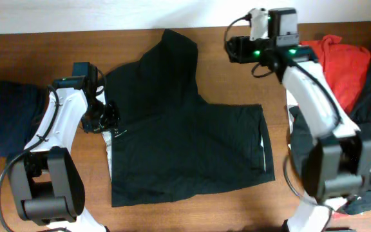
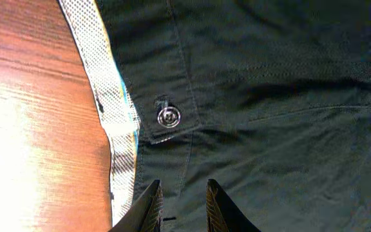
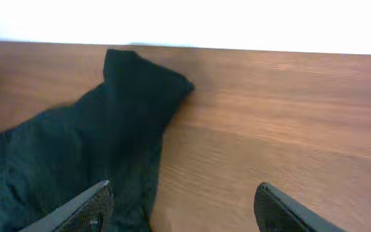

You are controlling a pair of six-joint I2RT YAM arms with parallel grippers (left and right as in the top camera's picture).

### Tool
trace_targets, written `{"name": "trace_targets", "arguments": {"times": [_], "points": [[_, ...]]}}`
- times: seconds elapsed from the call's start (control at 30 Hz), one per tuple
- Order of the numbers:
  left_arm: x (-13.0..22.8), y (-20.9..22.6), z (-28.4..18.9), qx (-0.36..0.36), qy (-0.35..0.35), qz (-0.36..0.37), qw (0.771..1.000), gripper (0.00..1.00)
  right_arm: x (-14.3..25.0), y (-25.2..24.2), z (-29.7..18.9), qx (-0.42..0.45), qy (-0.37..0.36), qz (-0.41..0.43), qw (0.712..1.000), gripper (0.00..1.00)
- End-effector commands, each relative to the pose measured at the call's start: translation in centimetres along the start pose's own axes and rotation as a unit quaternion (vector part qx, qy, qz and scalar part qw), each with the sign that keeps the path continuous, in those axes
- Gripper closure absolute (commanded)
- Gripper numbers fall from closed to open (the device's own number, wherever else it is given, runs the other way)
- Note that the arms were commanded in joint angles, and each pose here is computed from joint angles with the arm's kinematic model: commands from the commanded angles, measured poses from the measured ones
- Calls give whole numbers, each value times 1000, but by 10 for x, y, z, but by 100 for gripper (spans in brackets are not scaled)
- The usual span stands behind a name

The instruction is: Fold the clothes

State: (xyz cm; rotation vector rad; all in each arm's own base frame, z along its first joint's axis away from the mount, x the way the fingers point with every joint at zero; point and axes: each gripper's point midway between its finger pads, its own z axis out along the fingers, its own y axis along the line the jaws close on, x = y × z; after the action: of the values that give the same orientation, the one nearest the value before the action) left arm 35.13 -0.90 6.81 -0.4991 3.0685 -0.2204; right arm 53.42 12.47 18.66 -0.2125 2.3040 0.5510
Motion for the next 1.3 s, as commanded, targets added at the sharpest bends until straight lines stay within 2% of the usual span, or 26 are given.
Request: {"name": "trace_targets", "arguments": {"times": [0.0, 0.1, 0.2, 0.23, 0.27, 0.33, 0.4, 0.43, 0.47, 0.5, 0.53, 0.57, 0.6, 0.63, 0.67, 0.7, 0.77, 0.8, 0.83, 0.9, 0.93, 1.03, 1.13, 1.2, 1.23, 1.27], "points": [[-6, -1, -5, 2, -12, -8, 1000, 77, 37, 29, 66, -119, 32, -10, 992, 28], [-5, -2, -4, 2, -12, -8, 1000, 77, 65, 49, 119, -155, 41, 23, 987, 36], [-5, -1, -5, 2, -11, -8, 1000, 77, 83, 70, 147, -166, 45, 30, 985, 43], [-5, -1, -4, 1, -10, -8, 1000, 77, 91, 70, 153, -156, 52, 40, 986, 71], [-4, -1, -4, 1, -9, -8, 1000, 77, 91, 68, 155, -153, 53, 49, 986, 93], [-4, -1, -4, 1, -8, -8, 1000, 77, 74, 69, 145, -163, 42, 49, 984, 96], [-2, 0, -4, -1, -5, -8, 1000, 77, 26, 86, 118, -178, 4, 30, 984, 96], [-2, 0, -4, -1, -4, -8, 1000, 77, -21, 127, 82, -216, -36, -24, 975, 96], [-2, 0, -4, -1, -4, -8, 1000, 77, -37, 161, 62, -237, -41, -57, 969, 96], [-2, 0, -4, -1, -4, -8, 1000, 77, -36, 180, 56, -242, -28, -63, 968, 96], [-2, 0, -4, -1, -4, -8, 1000, 77, -23, 198, 56, -250, -4, -73, 966, 85], [-2, 0, -4, -1, -4, -8, 1000, 77, -11, 201, 59, -241, 13, -83, 967, 46], [-2, 0, -4, -1, -4, -8, 1000, 77, 11, 173, 77, -142, 48, -83, 985, 28], [-2, 0, -4, -1, -4, -8, 1000, 77, 17, 141, 84, -54, 59, -79, 994, 22], [-2, 0, -4, -1, -4, -8, 1000, 77, 12, 108, 84, 31, 51, -78, 995, 22], [-2, 0, -4, -1, -5, -8, 1000, 77, 1, 86, 82, 76, 32, -76, 994, 22], [-2, 0, -4, -1, -5, -8, 1000, 77, -20, 52, 77, 103, -1, -57, 993, 22], [-2, 0, -4, -1, -5, -8, 1000, 77, -33, 18, 71, 115, -20, -9, 993, 24], [-2, 0, -4, -1, -5, -8, 1000, 77, -33, 12, 73, 87, -15, 0, 996, 25], [-2, 0, -4, -1, -5, -8, 1000, 76, -7, 14, 93, 20, 27, -15, 999, 25], [-2, 0, -4, -1, -5, -8, 1000, 76, 18, 13, 111, -1, 61, -17, 998, 24], [-2, 0, -4, 0, -5, -8, 1000, 76, 64, 21, 145, -61, 114, 3, 992, 23], [-2, 0, -4, 0, -5, -9, 1000, 76, 85, 46, 159, -87, 130, -80, 984, 22], [-2, 0, -4, -1, -4, -9, 1000, 76, 106, 66, 172, -106, 146, -105, 978, 20], [-1, 0, -4, -1, -2, -9, 1000, 76, 114, 89, 177, -132, 145, -159, 968, 18], [-1, 0, -4, -1, -3, -9, 1000, 76, 114, 97, 179, -137, 139, -176, 965, 15]]}}
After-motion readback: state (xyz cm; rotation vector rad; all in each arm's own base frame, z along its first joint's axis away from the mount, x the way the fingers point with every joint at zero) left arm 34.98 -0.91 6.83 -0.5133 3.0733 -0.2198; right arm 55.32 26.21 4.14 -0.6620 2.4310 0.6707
